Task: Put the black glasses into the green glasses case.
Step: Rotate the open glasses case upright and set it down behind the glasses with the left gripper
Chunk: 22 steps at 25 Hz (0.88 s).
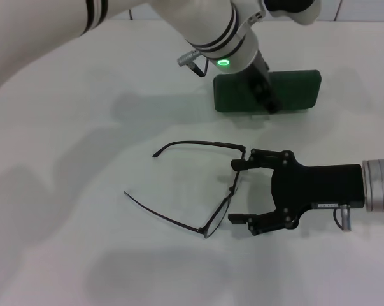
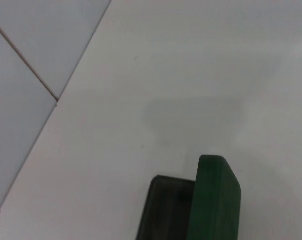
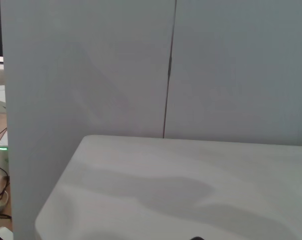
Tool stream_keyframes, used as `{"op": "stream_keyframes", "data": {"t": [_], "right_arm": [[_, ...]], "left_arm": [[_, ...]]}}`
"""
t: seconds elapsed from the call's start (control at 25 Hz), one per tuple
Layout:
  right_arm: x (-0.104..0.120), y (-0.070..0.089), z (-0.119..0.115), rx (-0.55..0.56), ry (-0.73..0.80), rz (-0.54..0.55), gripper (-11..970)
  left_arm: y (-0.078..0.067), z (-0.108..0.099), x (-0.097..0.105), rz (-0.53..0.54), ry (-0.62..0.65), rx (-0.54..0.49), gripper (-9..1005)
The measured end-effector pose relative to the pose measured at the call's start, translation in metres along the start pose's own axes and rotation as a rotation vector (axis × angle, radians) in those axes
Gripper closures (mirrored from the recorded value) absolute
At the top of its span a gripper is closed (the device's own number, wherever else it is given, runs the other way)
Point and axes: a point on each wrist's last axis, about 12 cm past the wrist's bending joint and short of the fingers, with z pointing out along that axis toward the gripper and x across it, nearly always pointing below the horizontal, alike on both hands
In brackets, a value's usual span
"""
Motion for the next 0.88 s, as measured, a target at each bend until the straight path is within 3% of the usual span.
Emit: {"op": "stream_keyframes", "data": {"t": [0.88], "right_arm": [[0.002,-0.005,0.001,0.032,0.03,-0.004,77]], "left_arm": [[-0.019,-0.011,0.015,0.064,0.019,0.124,211]]}}
